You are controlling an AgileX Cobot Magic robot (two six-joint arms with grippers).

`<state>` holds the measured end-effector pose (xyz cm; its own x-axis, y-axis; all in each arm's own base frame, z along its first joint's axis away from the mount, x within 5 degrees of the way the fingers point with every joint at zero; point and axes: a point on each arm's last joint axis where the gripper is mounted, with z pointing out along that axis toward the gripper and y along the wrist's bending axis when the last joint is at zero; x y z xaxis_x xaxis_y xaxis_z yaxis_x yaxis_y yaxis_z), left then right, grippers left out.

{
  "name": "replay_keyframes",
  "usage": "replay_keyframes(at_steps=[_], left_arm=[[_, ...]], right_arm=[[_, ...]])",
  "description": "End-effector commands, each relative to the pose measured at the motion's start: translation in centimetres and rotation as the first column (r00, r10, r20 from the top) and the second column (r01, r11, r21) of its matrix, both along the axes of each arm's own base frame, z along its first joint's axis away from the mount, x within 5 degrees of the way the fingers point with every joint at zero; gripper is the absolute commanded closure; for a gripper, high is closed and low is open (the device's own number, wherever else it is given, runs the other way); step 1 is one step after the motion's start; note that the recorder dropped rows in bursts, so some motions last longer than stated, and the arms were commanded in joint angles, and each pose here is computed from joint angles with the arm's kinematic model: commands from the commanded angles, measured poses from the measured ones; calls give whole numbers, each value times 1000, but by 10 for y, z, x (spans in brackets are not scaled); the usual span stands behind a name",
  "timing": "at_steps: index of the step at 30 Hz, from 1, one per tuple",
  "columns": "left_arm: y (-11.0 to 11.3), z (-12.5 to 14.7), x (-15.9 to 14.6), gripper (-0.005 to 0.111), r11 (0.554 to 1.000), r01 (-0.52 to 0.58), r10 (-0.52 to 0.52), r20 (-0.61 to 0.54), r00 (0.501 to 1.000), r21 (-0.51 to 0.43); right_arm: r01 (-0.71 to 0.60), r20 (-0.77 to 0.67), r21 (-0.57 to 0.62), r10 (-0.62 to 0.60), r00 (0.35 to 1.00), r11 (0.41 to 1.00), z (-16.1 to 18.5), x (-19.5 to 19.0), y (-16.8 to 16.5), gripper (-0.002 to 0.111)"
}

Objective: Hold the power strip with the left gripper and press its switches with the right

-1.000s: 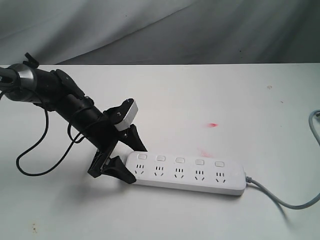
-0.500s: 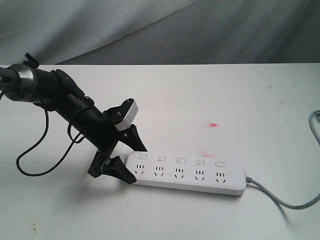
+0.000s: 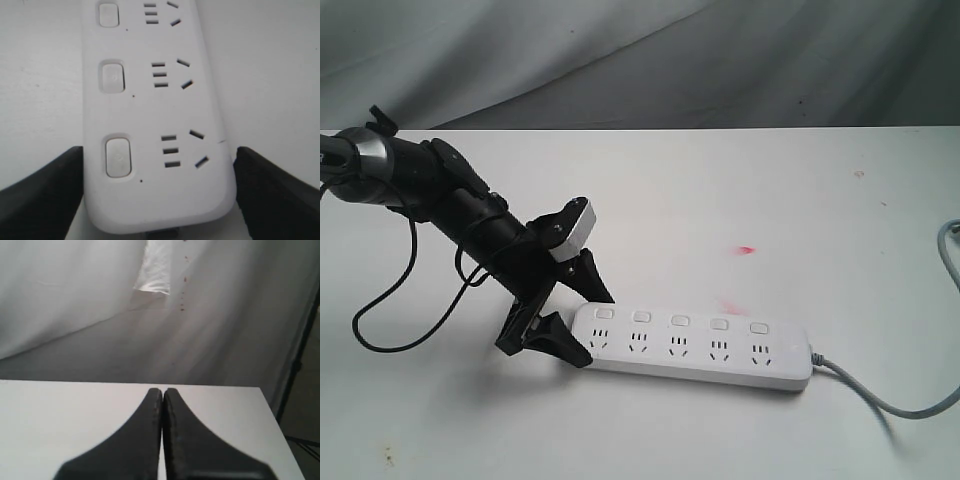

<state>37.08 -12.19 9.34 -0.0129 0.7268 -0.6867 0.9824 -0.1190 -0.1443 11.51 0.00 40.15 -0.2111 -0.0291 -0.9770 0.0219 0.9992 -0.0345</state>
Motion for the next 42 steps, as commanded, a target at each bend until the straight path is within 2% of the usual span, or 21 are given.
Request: replay_keyframes(at_steps=[1,6,10,13,17,31,37,42], left_arm=[[-3,-1,-2,107,1000,8,-8,-2,1000,-1],[-3,-1,-2,107,1000,8,-8,-2,1000,-1],[-3,-1,-2,107,1000,8,-8,-2,1000,-1],[-3,-1,-2,107,1000,8,-8,-2,1000,-1],[-3,-1,-2,107,1000,7,-7,-2,1000,-1],[-3,-1,-2,107,1000,7,-7,-2,1000,-1],[-3,-1,-2,107,1000,7,-7,-2,1000,-1],[-3,-1,-2,107,1000,7,-7,-2,1000,-1]], right_arm=[[40,-16,-54,-40,999,998,-1,-5,-5,108],[42,-111,-81,-51,992,996,-12,-9,-7,108],[-100,-200,-226,55,978,969,-43,-11,1,108],[-146,-211,-205,102,972,968,-57,-12,6,108],[-165,-227,-113,136,964,980,-62,-14,11,108],[-147,-197,-146,117,973,978,-59,-13,9,108],[-88,-85,-121,78,993,989,-59,-34,1,108],[-15,-17,-88,13,1000,996,-78,-60,-5,108]])
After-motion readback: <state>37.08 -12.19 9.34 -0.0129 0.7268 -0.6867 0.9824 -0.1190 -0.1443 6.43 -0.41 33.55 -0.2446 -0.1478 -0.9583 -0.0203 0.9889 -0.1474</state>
